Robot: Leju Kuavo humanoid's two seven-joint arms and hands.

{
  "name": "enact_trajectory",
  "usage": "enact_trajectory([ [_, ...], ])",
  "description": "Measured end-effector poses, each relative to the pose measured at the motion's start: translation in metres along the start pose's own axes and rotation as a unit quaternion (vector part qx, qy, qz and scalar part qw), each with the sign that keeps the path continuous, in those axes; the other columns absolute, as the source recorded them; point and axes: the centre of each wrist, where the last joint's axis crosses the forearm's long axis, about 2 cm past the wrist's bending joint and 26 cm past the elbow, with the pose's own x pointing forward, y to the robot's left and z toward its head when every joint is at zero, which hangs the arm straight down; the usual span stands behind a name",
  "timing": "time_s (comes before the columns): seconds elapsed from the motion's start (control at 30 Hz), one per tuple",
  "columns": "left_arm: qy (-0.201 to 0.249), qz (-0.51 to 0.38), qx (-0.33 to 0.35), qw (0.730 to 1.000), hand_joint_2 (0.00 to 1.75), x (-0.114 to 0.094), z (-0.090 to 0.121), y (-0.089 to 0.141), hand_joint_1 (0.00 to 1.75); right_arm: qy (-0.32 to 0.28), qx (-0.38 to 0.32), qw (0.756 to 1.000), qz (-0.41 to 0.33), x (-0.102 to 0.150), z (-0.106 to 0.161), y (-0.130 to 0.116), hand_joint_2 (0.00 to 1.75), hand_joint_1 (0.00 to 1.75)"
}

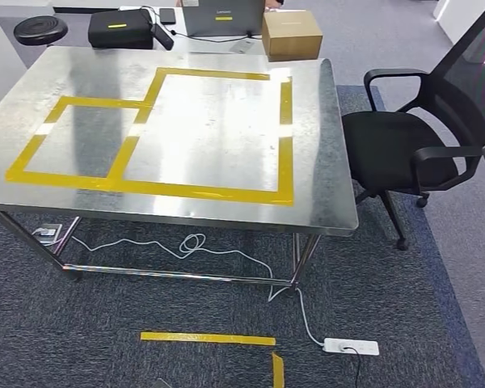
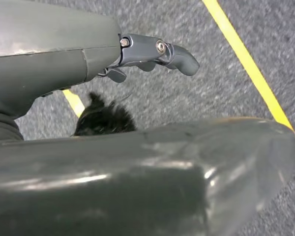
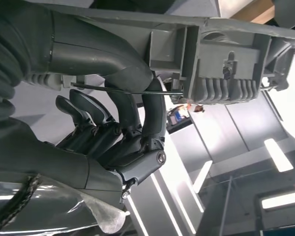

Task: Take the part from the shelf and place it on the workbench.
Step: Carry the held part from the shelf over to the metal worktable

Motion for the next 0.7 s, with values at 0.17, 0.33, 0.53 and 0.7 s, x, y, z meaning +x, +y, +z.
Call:
enact_trajectory([
  [0.17,0.003,-0.048,0.002,0.999,0.0,0.008,-0.006,0.003,0.0,-0.014,0.01,1.0,0.0,-0.028,-0.068,0.018,1.75,1.75],
  [0.33,-0.005,-0.099,-0.009,0.995,0.0,0.023,-0.019,0.002,0.0,-0.032,0.059,0.997,-0.044,-0.049,-0.178,0.091,1.75,1.75],
  [0.53,0.011,-0.113,-0.024,0.993,0.0,0.014,-0.015,0.001,0.0,-0.014,0.118,0.992,-0.045,-0.048,-0.219,0.146,1.75,1.75],
  [0.7,0.012,-0.12,-0.036,0.992,0.0,0.01,-0.013,0.0,0.0,-0.002,0.154,0.987,-0.056,-0.047,-0.226,0.187,1.75,1.75],
])
